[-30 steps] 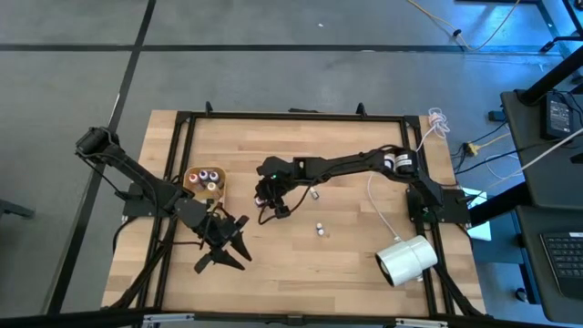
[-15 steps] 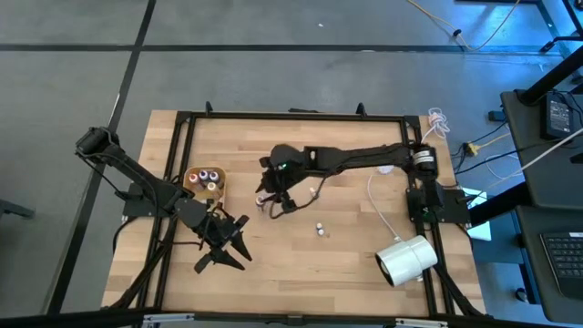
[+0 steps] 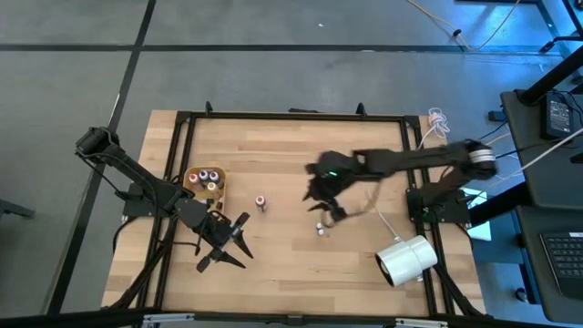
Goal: Pick & Place food coloring
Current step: Put the large pink food coloring bottle into the yellow bin
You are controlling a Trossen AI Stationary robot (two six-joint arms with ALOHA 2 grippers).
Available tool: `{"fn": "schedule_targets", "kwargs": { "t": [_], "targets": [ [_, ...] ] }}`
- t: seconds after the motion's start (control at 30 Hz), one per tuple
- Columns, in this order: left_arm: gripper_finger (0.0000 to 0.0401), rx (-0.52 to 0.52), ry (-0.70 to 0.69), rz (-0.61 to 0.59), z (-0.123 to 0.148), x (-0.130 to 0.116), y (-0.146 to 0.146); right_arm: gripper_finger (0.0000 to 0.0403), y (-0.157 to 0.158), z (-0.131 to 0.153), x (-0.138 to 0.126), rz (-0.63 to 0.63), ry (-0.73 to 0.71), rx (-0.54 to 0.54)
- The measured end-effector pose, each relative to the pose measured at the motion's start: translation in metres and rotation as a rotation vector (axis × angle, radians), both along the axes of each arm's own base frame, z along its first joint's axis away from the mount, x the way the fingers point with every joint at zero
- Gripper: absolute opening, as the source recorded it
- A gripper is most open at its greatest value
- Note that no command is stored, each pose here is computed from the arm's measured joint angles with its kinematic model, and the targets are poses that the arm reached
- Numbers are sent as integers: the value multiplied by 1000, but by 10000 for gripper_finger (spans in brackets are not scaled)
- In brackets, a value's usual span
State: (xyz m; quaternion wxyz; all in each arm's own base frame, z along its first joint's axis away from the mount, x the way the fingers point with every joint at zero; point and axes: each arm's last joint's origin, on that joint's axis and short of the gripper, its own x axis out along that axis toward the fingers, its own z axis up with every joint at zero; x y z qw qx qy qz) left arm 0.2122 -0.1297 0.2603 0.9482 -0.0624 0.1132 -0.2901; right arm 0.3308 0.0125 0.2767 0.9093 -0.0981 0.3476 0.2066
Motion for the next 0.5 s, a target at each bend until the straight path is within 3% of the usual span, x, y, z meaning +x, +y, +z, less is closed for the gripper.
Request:
{"fn": "schedule_targets", "kwargs": {
  "t": [0.13, 0.23, 0.33, 0.4, 0.5],
  "targets": [
    [137, 35, -22, -8, 0, 0, 0, 163, 10, -2, -51, -127, -110, -52],
    [137, 26, -38, 3, 1, 1, 0, 163, 17, -5, -85, -181, -221, -8],
    [137, -24, -66, 145, 7, 8, 12, 163, 20, -15, -112, -241, -295, 26],
    [137, -66, 13, 280, 8, 15, 24, 163, 20, -22, -126, -290, -345, 25],
    [137, -45, 237, 400, 8, 22, 42, 163, 18, -31, -139, -354, -399, 25]
  ]
}}
